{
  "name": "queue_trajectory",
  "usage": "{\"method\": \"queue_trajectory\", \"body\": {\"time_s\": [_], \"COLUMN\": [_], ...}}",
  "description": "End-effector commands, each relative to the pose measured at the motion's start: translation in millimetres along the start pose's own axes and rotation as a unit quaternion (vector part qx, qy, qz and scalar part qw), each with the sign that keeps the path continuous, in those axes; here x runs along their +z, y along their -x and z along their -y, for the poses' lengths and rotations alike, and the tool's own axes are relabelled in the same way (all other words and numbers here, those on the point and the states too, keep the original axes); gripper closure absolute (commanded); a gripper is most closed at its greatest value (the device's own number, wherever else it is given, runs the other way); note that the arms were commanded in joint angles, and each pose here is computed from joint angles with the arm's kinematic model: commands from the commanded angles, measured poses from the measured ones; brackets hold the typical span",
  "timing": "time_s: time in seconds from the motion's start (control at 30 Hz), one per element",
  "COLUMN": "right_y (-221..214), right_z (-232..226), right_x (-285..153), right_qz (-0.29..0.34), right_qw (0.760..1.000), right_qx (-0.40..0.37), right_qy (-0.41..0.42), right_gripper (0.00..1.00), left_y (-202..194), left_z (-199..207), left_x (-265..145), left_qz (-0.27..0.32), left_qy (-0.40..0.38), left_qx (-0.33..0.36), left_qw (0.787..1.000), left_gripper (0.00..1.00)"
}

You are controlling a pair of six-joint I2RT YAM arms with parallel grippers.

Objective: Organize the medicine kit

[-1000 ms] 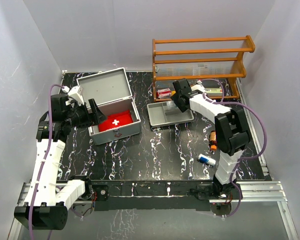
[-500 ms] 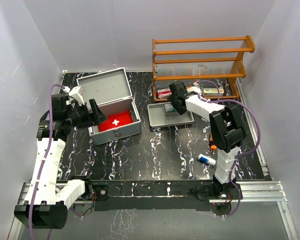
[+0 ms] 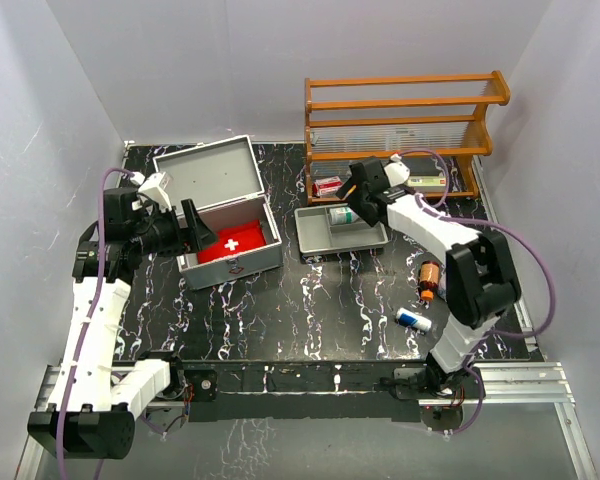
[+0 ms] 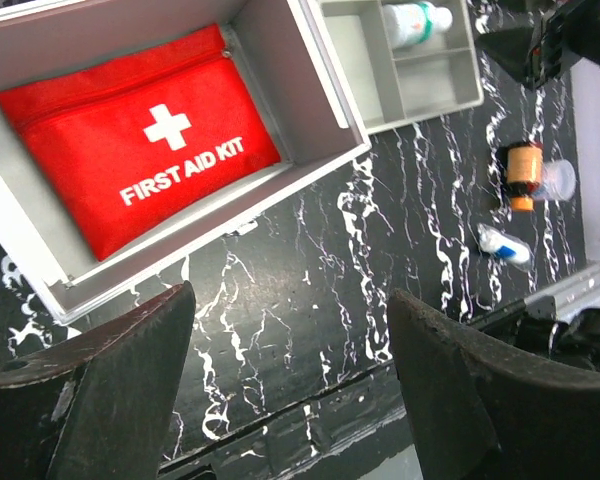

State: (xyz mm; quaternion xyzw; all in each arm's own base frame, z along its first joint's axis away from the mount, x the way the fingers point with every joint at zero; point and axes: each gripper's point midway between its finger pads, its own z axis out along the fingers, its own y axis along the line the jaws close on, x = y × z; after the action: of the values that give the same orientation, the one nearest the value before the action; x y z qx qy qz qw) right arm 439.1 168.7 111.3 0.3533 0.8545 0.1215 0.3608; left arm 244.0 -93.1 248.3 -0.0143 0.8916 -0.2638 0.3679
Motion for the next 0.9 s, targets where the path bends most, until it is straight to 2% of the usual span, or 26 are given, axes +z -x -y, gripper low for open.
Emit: {"method": "queue_trajectory", "body": {"time_s": [0.0, 0.13, 0.2, 0.27, 0.4, 0.5, 0.67, 0.87], "right_y": [20.4, 14.4, 8.2, 3.4, 5.9, 19.0, 34.3, 24.3], "right_z": [-7.9, 35.2, 68.1, 101.0, 158.1, 192.7, 220.4, 229.9], "right_x": [-43.1, -68.1, -81.6, -93.2, -118.2, -132.7, -140.7, -121.1], "right_qz": [0.012, -0.009, -0.014, -0.015, 0.012, 0.056, 0.095, 0.054], "right_qw": [0.995, 0.992, 0.991, 0.99, 0.988, 0.982, 0.971, 0.966], "right_qx": [-0.078, -0.127, -0.135, -0.134, -0.109, -0.092, -0.095, -0.124], "right_qy": [0.053, 0.013, -0.017, -0.048, -0.11, -0.157, -0.196, -0.218], "right_gripper": [0.3, 0.29, 0.21, 0.18, 0.14, 0.11, 0.08, 0.09], "left_y": [-1.1, -10.9, -16.8, -21.9, -25.7, -26.1, -29.4, -29.5], "left_z": [33.1, 47.4, 54.2, 60.6, 68.5, 69.1, 69.2, 64.7], "left_x": [-13.7, -17.0, -17.9, -18.1, -19.8, -19.2, -17.8, -17.4], "left_qz": [0.006, -0.002, -0.007, -0.014, -0.018, -0.018, -0.023, -0.019], "left_qy": [-0.072, -0.105, -0.125, -0.145, -0.169, -0.171, -0.175, -0.162], "left_qx": [0.04, 0.07, 0.078, 0.082, 0.092, 0.095, 0.093, 0.098], "left_qw": [0.997, 0.992, 0.989, 0.986, 0.981, 0.981, 0.98, 0.982], "left_gripper": [0.25, 0.25, 0.25, 0.25, 0.25, 0.25, 0.25, 0.25]}}
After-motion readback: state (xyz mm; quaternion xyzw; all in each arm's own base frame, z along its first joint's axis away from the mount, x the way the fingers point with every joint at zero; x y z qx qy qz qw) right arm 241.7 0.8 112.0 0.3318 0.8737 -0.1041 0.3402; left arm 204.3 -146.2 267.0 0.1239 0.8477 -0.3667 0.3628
